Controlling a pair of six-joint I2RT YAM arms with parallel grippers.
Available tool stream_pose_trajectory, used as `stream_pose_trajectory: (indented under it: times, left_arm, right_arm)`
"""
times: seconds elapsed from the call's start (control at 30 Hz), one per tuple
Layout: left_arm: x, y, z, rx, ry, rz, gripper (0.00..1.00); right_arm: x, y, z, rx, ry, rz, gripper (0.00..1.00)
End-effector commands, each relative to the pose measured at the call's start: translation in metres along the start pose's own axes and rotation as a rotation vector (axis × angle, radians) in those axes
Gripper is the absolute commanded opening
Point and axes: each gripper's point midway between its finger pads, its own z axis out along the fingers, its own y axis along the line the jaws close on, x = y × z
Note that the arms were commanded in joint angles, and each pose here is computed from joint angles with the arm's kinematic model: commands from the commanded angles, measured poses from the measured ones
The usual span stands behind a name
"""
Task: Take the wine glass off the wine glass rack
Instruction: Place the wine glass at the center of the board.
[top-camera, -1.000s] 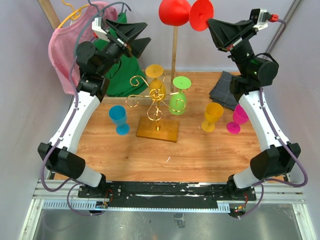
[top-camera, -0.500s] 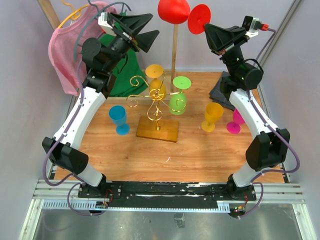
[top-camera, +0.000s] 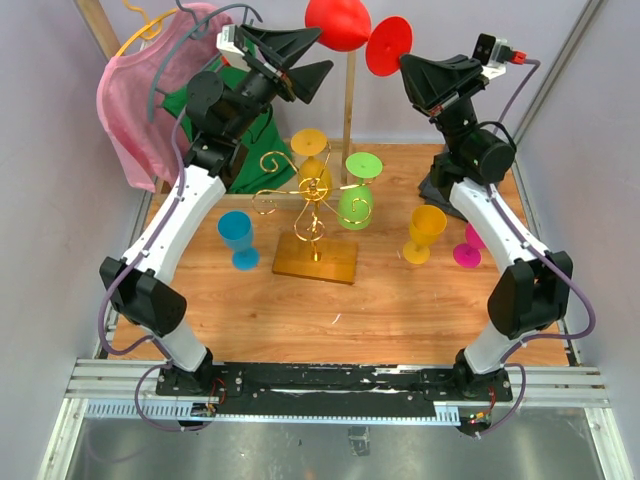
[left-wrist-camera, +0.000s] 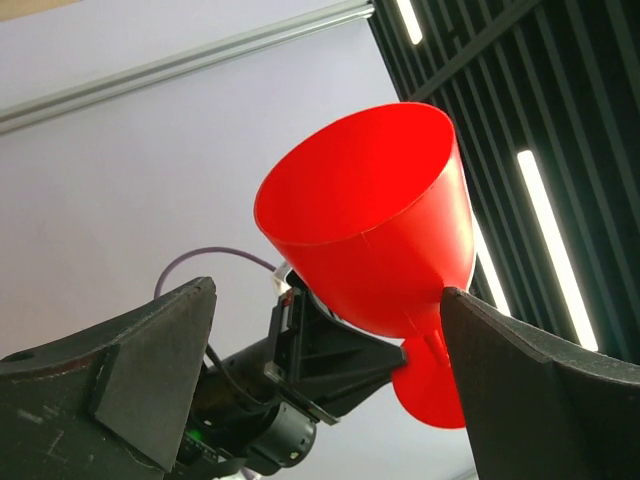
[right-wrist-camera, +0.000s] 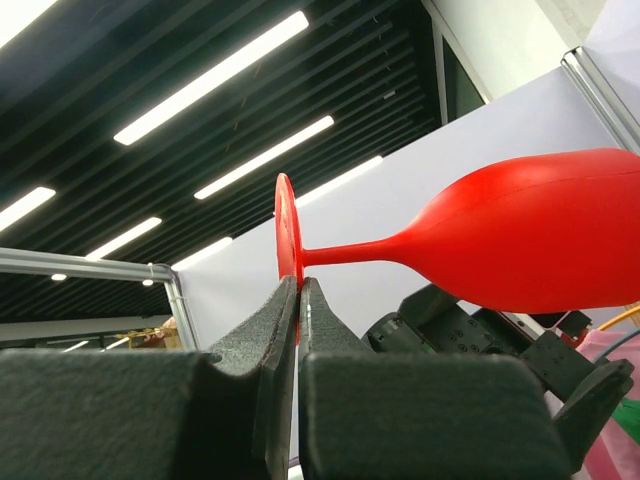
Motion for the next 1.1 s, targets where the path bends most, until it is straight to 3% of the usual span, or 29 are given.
stream_pose_trajectory:
  times: [0.0, 0.33, 1.07]
  left_arm:
    - [0.001, -0.032, 0.003, 0.088, -0.01, 0.03, 0.99]
    - [0.0, -0.051, 0.002, 0.126, -0.017, 0.028, 0.99]
    - [-0.003, -0.044, 0.006, 0.112, -0.021, -0.007, 0.99]
  right_arm:
    - [0.008, 0.028, 0.007, -0.109, 0.012, -0.024, 0.01]
    - [0.018, 0.019, 0.003, -0.107, 0.021, -0.003, 0.01]
    - [0.043, -0.01, -0.009, -0.073, 0.055, 0.037, 0.01]
